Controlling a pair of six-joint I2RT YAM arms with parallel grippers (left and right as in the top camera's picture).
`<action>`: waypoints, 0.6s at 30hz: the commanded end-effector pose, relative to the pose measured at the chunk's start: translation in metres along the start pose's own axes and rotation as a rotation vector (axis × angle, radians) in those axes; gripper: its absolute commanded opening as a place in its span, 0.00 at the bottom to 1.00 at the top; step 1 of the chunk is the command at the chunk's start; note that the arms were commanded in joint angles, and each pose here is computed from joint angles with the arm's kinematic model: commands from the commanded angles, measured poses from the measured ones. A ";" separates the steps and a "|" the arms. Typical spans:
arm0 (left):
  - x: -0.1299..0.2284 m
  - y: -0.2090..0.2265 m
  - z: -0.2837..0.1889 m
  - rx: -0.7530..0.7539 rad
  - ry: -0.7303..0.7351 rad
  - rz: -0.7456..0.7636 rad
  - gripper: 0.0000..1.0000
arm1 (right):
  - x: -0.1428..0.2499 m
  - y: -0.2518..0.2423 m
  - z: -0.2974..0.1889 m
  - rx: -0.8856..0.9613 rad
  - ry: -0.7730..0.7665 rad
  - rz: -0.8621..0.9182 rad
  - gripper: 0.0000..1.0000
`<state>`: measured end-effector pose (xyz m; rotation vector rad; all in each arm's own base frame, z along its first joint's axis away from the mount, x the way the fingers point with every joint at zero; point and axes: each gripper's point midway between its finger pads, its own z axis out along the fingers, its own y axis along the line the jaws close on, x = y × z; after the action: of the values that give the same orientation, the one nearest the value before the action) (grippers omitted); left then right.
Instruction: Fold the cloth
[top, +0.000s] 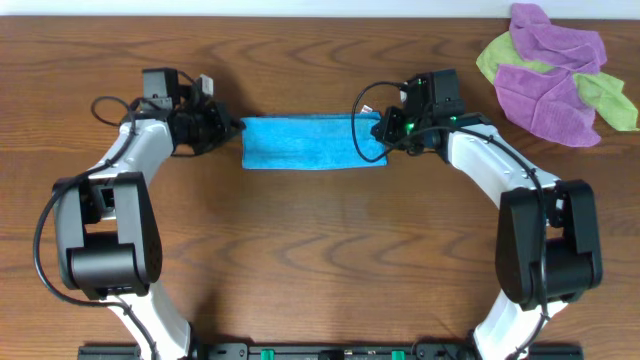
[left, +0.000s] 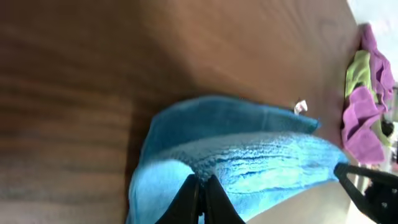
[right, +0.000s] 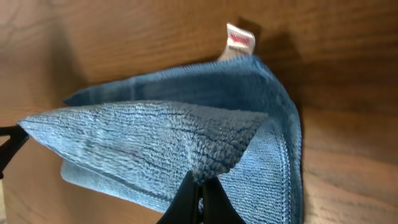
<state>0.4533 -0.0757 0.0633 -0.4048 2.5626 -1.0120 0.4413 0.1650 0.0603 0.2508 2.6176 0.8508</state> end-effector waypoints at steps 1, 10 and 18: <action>-0.014 0.002 0.001 -0.025 -0.038 0.043 0.06 | -0.010 0.000 -0.001 -0.011 -0.021 0.033 0.02; -0.013 0.007 0.012 -0.019 -0.017 0.033 0.05 | -0.023 0.000 -0.004 -0.018 -0.051 0.052 0.02; -0.010 0.005 0.026 0.021 0.019 0.031 0.06 | -0.013 -0.014 0.010 0.010 -0.005 0.081 0.02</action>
<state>0.4647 -0.0796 0.0323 -0.4133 2.5958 -1.0235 0.4524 0.1582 0.0600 0.3243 2.5986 0.8694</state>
